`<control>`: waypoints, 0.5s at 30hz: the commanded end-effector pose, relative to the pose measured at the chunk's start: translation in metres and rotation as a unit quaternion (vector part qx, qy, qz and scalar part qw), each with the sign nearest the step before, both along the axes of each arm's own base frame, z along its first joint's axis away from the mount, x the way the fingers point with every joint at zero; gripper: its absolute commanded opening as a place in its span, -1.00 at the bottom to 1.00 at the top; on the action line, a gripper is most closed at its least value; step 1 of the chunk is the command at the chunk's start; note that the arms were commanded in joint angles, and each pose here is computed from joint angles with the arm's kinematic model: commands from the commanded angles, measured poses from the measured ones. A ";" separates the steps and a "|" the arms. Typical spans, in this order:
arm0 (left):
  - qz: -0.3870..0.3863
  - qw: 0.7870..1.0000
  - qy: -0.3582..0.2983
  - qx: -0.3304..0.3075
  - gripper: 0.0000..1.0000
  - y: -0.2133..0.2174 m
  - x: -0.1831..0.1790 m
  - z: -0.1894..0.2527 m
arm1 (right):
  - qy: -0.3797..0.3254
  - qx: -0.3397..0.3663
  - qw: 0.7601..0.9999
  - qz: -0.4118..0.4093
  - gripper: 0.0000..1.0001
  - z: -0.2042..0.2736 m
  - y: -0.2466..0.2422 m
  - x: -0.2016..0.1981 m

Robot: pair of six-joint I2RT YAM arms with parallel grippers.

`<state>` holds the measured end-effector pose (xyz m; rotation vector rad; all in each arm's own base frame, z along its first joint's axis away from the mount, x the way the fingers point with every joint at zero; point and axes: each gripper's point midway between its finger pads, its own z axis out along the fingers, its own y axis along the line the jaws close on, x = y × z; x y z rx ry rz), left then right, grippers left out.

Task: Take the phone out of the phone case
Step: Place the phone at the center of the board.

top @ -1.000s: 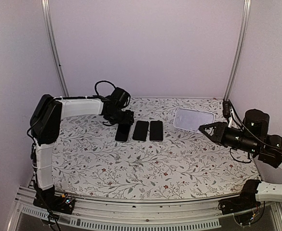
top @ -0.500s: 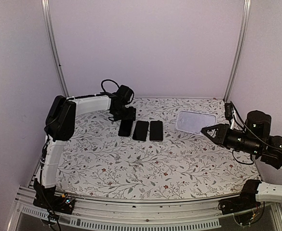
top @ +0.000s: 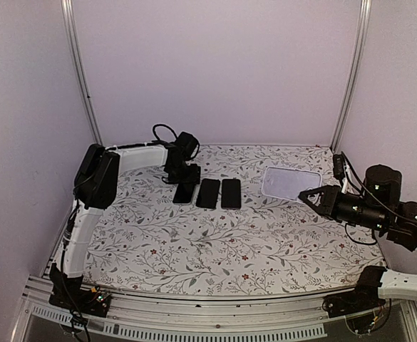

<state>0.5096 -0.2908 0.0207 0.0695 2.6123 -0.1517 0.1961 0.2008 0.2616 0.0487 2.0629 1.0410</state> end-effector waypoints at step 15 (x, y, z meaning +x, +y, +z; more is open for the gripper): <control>0.024 0.999 0.020 -0.011 0.26 0.008 0.003 -0.018 | -0.002 0.001 1.000 -0.006 -0.91 0.004 0.001 0.004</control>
